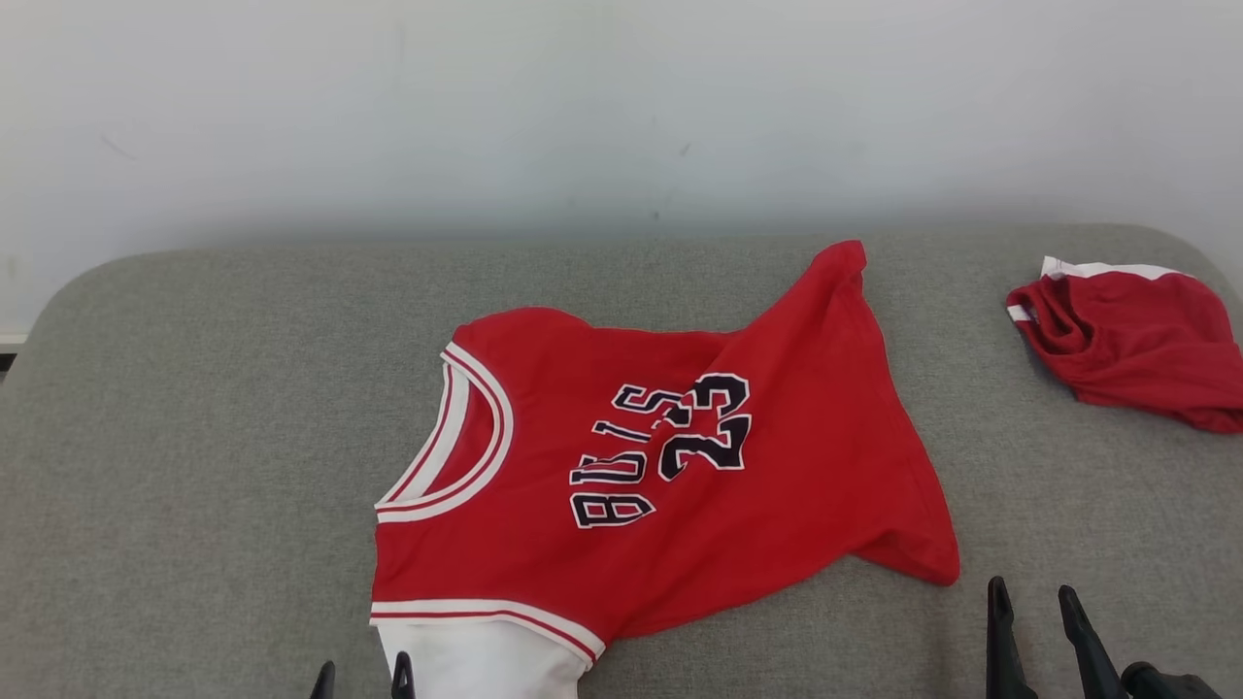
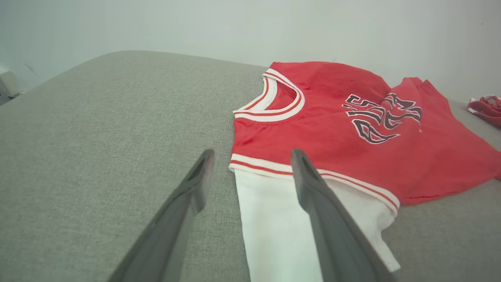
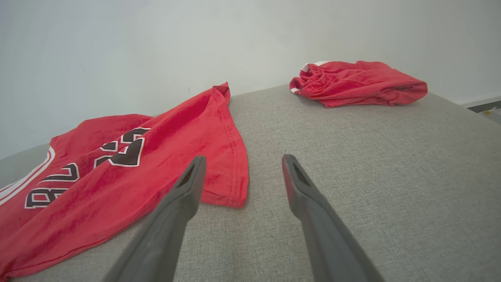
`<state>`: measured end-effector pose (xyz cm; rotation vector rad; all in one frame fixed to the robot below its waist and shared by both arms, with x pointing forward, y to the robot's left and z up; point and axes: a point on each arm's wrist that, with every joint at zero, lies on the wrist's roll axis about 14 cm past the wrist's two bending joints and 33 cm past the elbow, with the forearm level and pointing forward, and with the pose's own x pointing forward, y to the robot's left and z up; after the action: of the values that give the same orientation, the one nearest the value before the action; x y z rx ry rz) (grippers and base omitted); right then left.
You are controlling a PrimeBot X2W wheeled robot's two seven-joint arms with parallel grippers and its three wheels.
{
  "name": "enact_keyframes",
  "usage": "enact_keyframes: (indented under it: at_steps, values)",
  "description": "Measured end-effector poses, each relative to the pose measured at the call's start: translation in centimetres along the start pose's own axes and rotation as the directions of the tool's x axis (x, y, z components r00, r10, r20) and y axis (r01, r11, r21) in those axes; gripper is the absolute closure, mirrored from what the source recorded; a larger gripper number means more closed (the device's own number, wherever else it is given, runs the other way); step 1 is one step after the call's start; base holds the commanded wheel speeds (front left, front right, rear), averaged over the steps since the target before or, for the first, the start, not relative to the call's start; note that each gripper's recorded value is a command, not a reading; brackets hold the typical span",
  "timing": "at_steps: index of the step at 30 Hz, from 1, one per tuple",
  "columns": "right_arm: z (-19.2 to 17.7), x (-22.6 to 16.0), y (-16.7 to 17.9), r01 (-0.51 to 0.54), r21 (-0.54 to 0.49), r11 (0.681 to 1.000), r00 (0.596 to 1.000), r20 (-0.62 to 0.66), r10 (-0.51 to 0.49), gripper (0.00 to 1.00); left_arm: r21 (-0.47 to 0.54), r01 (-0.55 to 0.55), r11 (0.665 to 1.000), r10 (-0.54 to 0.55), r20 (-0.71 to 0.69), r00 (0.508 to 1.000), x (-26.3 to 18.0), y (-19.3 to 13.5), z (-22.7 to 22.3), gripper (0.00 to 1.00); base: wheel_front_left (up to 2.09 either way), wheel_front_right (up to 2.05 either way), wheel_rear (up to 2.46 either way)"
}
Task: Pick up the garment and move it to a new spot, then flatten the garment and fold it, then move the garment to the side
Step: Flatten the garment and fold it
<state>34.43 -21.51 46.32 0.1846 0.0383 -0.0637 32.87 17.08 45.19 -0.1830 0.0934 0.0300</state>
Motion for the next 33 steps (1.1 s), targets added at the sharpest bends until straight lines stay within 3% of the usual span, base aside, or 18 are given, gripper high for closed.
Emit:
enact_keyframes:
  at_steps: [18,33]
  values:
    - [-2.7,0.9,-0.2,-0.007,-0.043,0.999,0.996,-0.094,0.003,0.00,-0.068,-0.010,0.998,-0.010,-0.292,0.956,-3.9,-0.1,-8.9,0.00,0.00,0.00,0.00]
    - [-5.5,3.8,0.1,-0.031,-0.059,0.998,0.980,-0.199,0.019,0.00,-0.125,-0.012,0.992,-0.033,-0.352,0.935,-2.4,-0.7,-10.5,0.00,0.00,0.00,0.00]
